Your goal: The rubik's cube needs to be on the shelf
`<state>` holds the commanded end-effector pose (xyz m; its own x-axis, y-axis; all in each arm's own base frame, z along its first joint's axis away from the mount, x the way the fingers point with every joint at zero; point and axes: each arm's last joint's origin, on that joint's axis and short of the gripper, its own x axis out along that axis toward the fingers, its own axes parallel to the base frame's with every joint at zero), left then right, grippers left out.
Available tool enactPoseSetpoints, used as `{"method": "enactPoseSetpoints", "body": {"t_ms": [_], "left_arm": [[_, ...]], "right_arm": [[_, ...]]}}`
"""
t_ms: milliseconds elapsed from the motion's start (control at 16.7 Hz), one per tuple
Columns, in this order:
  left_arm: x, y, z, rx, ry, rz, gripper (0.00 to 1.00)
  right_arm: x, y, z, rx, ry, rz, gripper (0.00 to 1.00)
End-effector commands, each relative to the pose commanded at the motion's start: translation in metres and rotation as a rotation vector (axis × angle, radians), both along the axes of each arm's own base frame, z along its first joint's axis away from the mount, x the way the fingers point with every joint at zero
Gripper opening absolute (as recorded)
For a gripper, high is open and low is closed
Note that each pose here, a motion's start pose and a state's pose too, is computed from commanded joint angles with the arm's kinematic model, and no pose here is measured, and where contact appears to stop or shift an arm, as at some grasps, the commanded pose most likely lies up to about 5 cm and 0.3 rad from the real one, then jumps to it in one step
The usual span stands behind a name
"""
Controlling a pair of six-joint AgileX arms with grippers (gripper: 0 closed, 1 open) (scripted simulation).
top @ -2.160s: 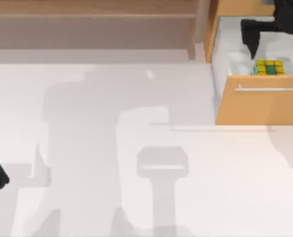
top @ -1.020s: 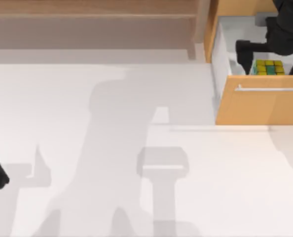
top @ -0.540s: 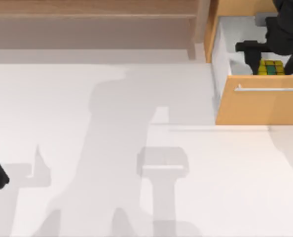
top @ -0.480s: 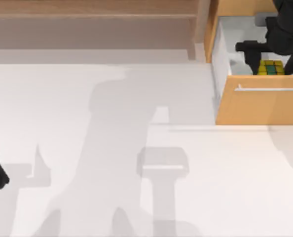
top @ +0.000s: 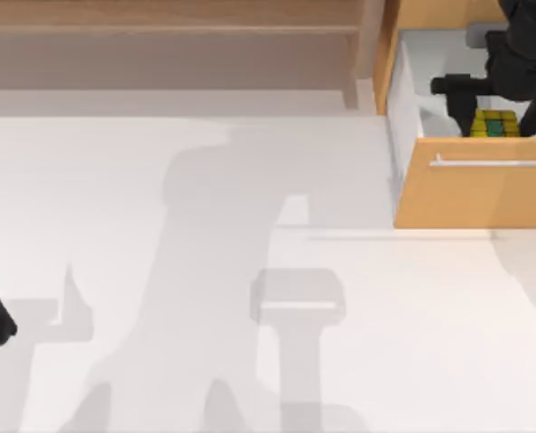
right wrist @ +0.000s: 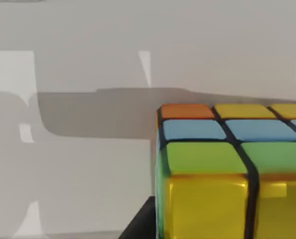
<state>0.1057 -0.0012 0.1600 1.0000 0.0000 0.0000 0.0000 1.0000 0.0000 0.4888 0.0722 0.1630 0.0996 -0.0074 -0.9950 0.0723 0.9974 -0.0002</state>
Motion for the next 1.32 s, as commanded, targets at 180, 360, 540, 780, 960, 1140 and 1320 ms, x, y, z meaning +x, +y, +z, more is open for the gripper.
{"method": "enactPoseSetpoints", "body": {"t_ms": [180, 360, 540, 780, 960, 1140, 1320], "left_arm": [[0.0, 0.0, 0.0, 0.0, 0.0, 0.0, 1.0], [0.0, 0.0, 0.0, 0.0, 0.0, 0.0, 1.0], [0.0, 0.0, 0.0, 0.0, 0.0, 0.0, 1.0], [0.0, 0.0, 0.0, 0.0, 0.0, 0.0, 1.0], [0.0, 0.0, 0.0, 0.0, 0.0, 0.0, 1.0], [0.0, 0.0, 0.0, 0.0, 0.0, 0.0, 1.0], [0.0, 0.0, 0.0, 0.0, 0.0, 0.0, 1.0]], "right_arm": [[0.0, 0.0, 0.0, 0.0, 0.0, 0.0, 0.0], [0.0, 0.0, 0.0, -0.001, 0.001, -0.003, 0.0], [-0.015, 0.003, 0.017, -0.044, 0.031, -0.02, 0.0], [-0.043, 0.034, 0.09, -0.066, -0.089, 0.0, 0.0], [-0.061, 0.062, 0.134, -0.012, -0.204, 0.061, 0.0], [-0.056, 0.056, 0.133, 0.023, -0.189, 0.048, 0.0], [-0.031, 0.021, 0.091, 0.006, -0.071, -0.02, 0.0]]}}
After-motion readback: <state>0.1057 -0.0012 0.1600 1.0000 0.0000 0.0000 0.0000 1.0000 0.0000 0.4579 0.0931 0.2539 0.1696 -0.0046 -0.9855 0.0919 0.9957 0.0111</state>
